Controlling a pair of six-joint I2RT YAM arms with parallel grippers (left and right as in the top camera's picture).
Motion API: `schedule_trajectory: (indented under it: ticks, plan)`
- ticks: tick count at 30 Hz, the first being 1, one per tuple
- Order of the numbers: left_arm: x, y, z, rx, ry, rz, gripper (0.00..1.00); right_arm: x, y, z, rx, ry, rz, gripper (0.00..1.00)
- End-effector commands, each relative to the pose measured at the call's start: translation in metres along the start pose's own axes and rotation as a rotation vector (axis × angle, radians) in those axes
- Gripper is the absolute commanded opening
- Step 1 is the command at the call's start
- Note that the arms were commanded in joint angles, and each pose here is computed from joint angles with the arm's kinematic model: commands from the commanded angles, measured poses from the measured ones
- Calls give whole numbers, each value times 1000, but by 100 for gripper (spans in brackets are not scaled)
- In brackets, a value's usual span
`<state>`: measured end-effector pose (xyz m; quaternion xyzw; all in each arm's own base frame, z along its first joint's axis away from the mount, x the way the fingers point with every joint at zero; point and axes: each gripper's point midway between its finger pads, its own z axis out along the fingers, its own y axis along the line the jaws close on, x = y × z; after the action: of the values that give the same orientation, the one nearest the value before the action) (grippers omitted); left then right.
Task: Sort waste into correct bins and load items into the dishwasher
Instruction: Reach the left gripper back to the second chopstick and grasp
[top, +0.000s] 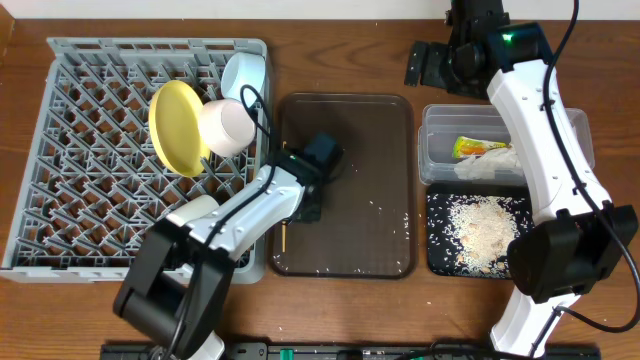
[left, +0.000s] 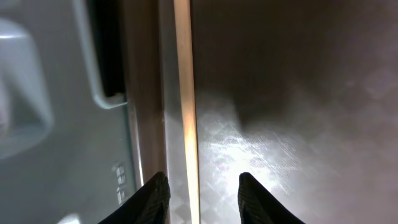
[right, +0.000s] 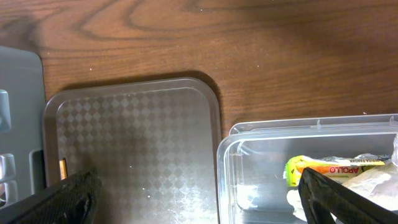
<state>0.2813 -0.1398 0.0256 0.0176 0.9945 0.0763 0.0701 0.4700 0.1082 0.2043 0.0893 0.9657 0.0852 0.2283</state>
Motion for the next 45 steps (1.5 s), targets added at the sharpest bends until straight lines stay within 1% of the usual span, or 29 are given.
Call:
schedule_trajectory:
  ticks: [1,13,16,24,29,34,37,38,41,45]
  plan:
    - [2,5,11,-44,11,27,38,0,-3,2,13,2,-12,99]
    - [4,0,31,-51,41,32,36,0,-3,2,13,2,-12,99]
    - [4,-1,32,-46,41,32,35,0,-3,2,13,2,-12,99]
    - [3,0,33,-32,47,55,35,0,-3,2,13,2,-12,99]
    - [-1,-2,37,94,95,22,35,0,-3,2,13,2,-12,99]
    - [-3,9,39,102,115,-11,35,0,-3,2,13,2,-12,99]
    - [0,2,37,138,128,9,35,0,-3,2,13,2,-12,99]
    - [0,1,37,138,127,12,33,0,-3,2,13,2,-12,99]
    - [3,-3,40,154,128,16,30,0,-3,2,13,2,-12,99]
    - [9,-9,46,188,129,18,30,0,-3,2,13,2,-12,99]
